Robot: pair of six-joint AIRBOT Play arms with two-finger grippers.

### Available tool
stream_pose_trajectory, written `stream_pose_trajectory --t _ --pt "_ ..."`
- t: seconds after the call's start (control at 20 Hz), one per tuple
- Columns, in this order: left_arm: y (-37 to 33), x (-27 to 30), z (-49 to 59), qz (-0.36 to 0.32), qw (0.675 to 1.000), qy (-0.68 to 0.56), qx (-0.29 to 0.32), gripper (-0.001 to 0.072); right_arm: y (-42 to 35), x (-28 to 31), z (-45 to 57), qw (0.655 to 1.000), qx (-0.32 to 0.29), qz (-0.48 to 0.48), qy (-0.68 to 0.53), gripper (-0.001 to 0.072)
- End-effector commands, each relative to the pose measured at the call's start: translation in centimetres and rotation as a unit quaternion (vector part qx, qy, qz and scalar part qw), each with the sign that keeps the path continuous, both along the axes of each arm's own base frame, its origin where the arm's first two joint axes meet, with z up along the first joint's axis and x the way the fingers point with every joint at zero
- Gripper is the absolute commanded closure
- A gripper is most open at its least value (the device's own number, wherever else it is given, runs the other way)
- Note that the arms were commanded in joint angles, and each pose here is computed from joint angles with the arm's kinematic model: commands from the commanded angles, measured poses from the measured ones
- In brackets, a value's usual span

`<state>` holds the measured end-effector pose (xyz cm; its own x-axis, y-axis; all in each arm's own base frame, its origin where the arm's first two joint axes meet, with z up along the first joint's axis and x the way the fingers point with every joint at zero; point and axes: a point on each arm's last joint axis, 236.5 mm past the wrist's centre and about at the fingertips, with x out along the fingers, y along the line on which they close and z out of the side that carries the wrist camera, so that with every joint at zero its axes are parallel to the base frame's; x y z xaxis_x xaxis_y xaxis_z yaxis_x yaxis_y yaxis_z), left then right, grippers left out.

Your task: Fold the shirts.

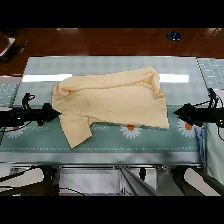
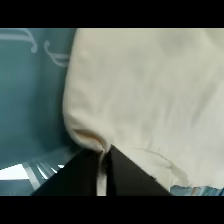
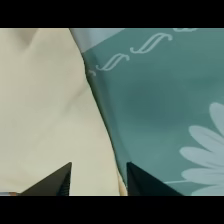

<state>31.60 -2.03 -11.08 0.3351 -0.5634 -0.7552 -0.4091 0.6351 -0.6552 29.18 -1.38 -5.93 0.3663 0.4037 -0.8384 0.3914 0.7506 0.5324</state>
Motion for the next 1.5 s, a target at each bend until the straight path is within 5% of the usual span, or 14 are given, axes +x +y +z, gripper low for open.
stream_pose_trajectory --t 0.0,0.3,0.7,0.75,0.85,1.05,1.2,1.45 --pt "-1.1 2.0 0.5 -0.010 1.000 -0.028 0.003 0.0689 -0.6 -2.3 -1.2 0.999 -0.015 0.001 0.052 0.0309" --pt "-1.3 2.9 1.4 -0.022 0.999 -0.042 0.005 0.0689 1.2 -5.9 -3.3 0.992 0.018 0.007 0.125 0.0309" --pt "-1.5 2.8 1.4 -0.024 0.999 -0.041 0.002 0.0689 6.6 0.6 -4.6 0.994 0.074 0.016 0.079 0.0313" --pt "-1.6 2.6 1.5 -0.027 0.999 -0.040 -0.002 0.0690 7.6 1.4 -4.3 0.993 0.082 0.028 0.078 0.0364" --pt "-1.9 2.6 2.3 -0.032 0.998 -0.045 -0.007 0.0689 9.4 3.3 -3.2 0.992 0.077 0.081 0.057 0.0693" --pt "-1.6 6.8 12.3 -0.041 0.984 -0.174 0.006 0.0690 10.6 9.9 8.1 0.983 0.063 0.162 -0.064 0.0695" --pt "-0.9 9.9 29.9 -0.015 0.921 -0.386 0.056 0.0690 9.2 14.1 24.1 0.954 -0.023 0.178 -0.241 0.0696" --pt "1.5 1.6 56.4 0.058 0.708 -0.642 0.289 0.0690 5.8 6.5 45.8 0.862 -0.206 0.119 -0.448 0.0695"
